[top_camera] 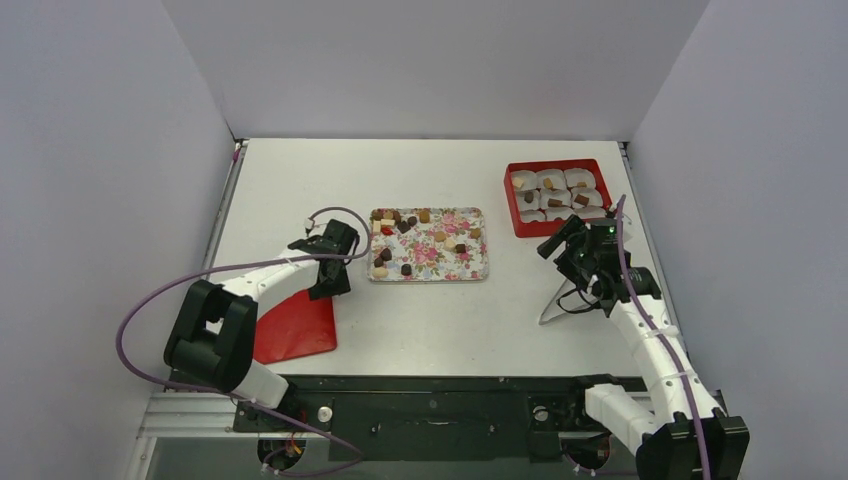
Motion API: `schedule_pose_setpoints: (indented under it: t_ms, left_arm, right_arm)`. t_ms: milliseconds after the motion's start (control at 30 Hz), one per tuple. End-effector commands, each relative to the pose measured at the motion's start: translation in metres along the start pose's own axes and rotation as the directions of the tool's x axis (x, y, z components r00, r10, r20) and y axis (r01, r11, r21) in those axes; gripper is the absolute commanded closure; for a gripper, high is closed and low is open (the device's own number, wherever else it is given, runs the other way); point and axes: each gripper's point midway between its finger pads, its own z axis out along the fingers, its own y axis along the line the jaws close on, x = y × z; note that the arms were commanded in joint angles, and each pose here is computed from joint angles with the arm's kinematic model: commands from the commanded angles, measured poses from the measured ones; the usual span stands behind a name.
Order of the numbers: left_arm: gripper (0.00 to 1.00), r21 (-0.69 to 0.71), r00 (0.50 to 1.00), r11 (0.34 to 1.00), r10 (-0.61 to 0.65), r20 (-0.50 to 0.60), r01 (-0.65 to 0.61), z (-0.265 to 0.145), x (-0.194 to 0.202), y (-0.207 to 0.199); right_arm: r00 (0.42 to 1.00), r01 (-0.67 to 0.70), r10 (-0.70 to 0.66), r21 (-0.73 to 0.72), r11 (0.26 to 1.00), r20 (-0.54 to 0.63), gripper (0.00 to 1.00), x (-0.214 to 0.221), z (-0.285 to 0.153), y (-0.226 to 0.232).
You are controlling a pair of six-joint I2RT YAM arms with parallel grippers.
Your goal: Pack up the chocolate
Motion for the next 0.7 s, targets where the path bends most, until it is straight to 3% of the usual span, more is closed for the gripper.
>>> schedule_pose_setpoints:
  t_ms: [0,333,500,667]
  left_arm:
    - [0.61,0.003,0.999,1.0,-0.01,0.034,0.01,0.011,-0.002,-0.01]
    - [0.98,-0.087,1.0,0.996,-0.003,0.019,0.005,0.019,0.002,0.001]
    - [1.0,-0.093,0.998,0.996,0.018,0.058,-0.012,-0.01,-0.02,0.008]
    - [1.0,-0.069,0.986,0.998,-0.003,0.166,0.015,-0.08,-0.067,0.019]
  right_arm:
    - [0.999,0.04,-0.039,-0.064,0.997,0.018,0.22,-0.01,-0.008,0.021]
    - [0.998,0.064,-0.067,-0.134,0.989,-0.014,0.22,-0.001,-0.003,0.041]
    - [0.996,0.079,-0.085,-0.195,0.978,-0.024,0.22,0.0,-0.009,0.061]
    - [0.994,0.094,-0.104,-0.266,0.959,-0.024,0.22,0.001,-0.018,0.087]
